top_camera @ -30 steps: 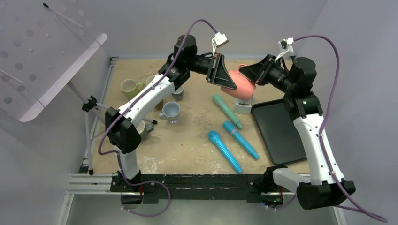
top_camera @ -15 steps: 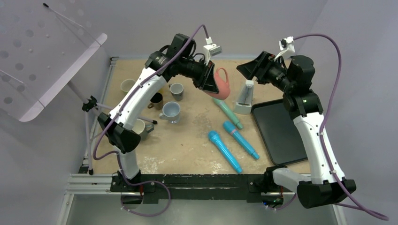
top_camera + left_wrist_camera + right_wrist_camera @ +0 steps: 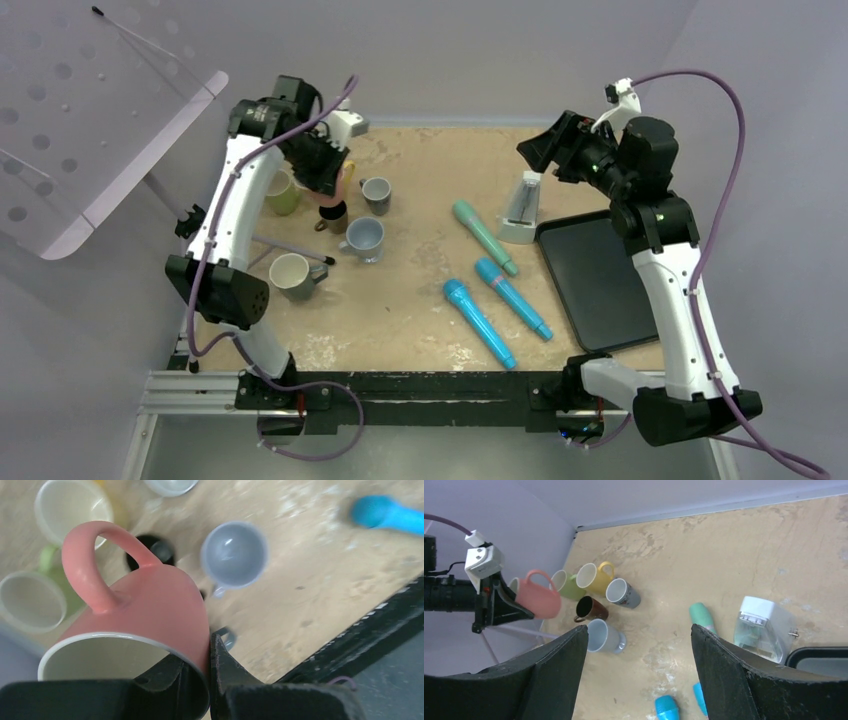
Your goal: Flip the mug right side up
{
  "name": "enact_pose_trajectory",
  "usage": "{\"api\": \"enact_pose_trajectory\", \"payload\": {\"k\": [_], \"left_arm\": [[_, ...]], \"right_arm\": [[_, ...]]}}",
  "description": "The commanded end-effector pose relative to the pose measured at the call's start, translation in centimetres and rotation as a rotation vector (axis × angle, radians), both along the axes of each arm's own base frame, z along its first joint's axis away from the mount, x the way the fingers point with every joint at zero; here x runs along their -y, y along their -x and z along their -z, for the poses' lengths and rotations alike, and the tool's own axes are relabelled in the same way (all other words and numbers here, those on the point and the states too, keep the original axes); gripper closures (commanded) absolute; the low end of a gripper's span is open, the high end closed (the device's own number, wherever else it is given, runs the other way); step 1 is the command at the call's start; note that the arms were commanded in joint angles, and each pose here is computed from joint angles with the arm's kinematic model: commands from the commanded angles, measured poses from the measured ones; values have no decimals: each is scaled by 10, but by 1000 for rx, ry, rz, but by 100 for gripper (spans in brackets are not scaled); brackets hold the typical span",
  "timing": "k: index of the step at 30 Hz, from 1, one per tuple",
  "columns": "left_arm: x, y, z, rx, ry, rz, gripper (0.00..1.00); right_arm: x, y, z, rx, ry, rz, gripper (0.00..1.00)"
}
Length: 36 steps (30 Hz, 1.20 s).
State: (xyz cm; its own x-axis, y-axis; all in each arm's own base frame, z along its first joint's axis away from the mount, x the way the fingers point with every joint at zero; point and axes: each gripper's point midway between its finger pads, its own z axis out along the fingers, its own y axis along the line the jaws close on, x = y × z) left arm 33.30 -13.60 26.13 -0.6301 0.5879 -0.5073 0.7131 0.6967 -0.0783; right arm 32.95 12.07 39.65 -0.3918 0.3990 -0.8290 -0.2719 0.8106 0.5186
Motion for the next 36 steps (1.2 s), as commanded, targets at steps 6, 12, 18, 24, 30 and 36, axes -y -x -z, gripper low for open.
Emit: {"api": "enact_pose_trajectory", "payload": {"k": [6,12,18,24,30,36], "left_arm": [[-103,-22,23,74,-233,-153,100],[-104,-52,53,66,-230,-179,100],[-119,-68,77,16,-257,-228,100],[-118,-70,94,-17,-235,-239,100],[-122,-71,118,-59,-226,-245,100],[-121,-73,130,-59,-208,-230,100]], "right_arm": [[16,6,7,6,69,65,20],[21,9,15,-13,108,77,20],[25,17,17,-6,135,78,20],[25,18,21,-7,137,73,20],[25,19,21,-11,147,71,20],[26,20,22,-16,151,74,20]]}}
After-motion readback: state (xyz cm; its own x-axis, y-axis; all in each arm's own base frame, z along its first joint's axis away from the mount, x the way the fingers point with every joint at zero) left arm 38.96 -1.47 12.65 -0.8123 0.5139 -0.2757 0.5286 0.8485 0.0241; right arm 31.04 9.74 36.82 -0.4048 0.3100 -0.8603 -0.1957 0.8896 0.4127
